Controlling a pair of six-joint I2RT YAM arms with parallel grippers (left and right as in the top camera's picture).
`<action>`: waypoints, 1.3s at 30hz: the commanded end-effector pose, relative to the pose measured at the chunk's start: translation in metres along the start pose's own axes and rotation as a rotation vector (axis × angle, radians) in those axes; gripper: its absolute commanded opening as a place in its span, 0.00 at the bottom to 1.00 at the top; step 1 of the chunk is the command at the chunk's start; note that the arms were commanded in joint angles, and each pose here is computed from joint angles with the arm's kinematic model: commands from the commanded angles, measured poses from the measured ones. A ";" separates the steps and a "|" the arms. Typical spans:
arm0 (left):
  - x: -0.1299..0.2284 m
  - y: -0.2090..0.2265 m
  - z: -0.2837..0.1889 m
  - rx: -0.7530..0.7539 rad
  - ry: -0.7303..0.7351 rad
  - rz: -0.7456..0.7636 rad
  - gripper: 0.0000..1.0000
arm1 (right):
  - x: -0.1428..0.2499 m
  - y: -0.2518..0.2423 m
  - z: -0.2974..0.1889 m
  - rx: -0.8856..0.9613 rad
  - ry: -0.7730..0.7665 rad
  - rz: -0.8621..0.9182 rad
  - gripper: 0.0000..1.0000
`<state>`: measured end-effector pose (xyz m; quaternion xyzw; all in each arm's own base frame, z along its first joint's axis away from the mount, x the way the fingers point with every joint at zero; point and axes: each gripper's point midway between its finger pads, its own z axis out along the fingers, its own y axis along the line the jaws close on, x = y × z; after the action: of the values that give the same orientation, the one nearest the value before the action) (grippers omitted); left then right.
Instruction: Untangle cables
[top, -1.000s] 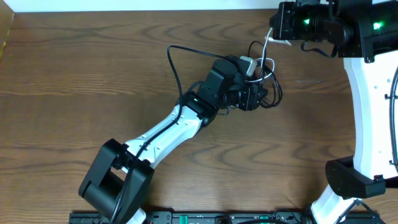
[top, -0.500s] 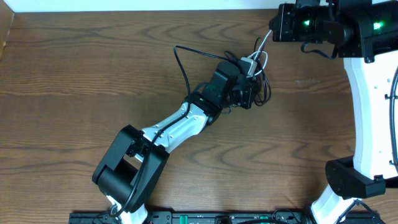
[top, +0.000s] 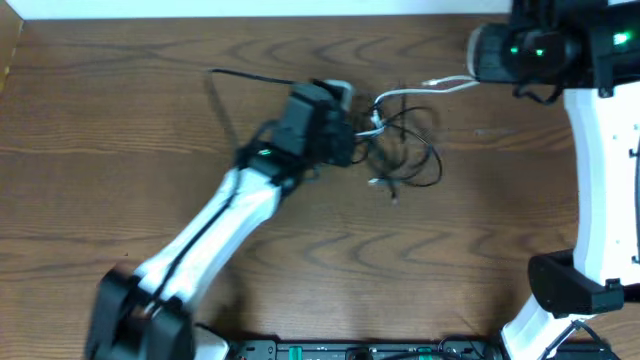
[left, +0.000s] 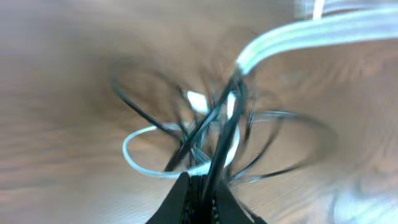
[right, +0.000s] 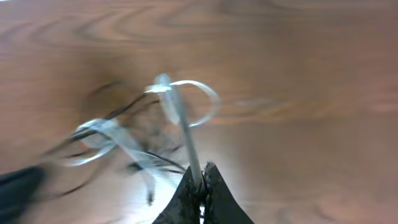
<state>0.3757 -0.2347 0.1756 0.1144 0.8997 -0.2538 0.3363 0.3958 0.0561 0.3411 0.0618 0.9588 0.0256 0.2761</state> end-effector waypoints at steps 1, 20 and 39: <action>-0.037 0.025 -0.053 -0.093 -0.144 0.012 0.08 | -0.007 -0.063 -0.011 0.168 -0.038 0.120 0.01; -0.077 0.154 -0.170 -0.349 -0.394 -0.243 0.08 | 0.039 -0.233 0.018 0.382 0.125 0.516 0.01; -0.063 0.233 -0.239 -0.325 -0.514 -0.547 0.08 | 0.058 -0.273 0.019 0.295 0.139 0.681 0.01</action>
<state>0.3813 0.1018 0.2725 -0.2683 0.8174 -0.1669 0.4817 0.3237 -0.2191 0.2640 0.4224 0.8912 -0.0511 0.1570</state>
